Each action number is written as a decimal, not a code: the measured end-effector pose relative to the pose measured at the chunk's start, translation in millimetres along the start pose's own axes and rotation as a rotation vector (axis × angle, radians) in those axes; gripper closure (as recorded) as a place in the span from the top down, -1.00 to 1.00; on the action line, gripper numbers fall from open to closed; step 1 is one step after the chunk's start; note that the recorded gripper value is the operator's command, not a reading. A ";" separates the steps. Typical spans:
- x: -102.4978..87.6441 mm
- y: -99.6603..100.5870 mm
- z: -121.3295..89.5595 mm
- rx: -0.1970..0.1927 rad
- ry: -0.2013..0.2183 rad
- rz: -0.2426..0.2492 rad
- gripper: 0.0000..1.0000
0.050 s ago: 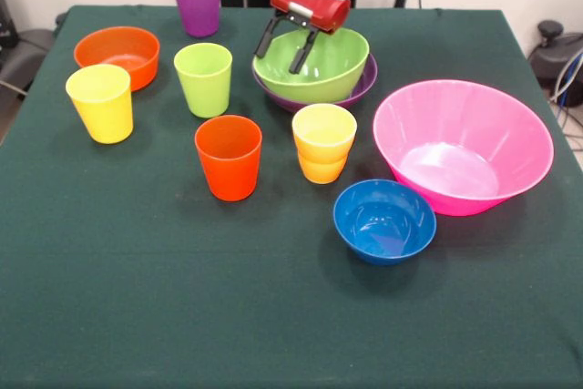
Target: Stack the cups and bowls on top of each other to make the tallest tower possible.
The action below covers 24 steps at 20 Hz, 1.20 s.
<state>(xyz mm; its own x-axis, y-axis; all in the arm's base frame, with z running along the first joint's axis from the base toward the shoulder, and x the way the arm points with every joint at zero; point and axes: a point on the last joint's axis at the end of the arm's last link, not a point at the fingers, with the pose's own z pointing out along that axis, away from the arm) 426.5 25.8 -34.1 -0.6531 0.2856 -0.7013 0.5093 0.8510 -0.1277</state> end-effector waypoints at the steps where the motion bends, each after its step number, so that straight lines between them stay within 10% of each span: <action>1: 0.2 -0.5 -1.1 -0.004 0.011 0.002 1.00; 24: 11.4 17.6 -15.1 -0.075 0.082 0.018 1.00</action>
<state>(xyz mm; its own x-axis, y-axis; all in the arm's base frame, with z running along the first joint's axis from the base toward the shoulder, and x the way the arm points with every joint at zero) 419.5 50.6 -33.8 -0.6894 0.3336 -0.6430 0.4799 0.8752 -0.0605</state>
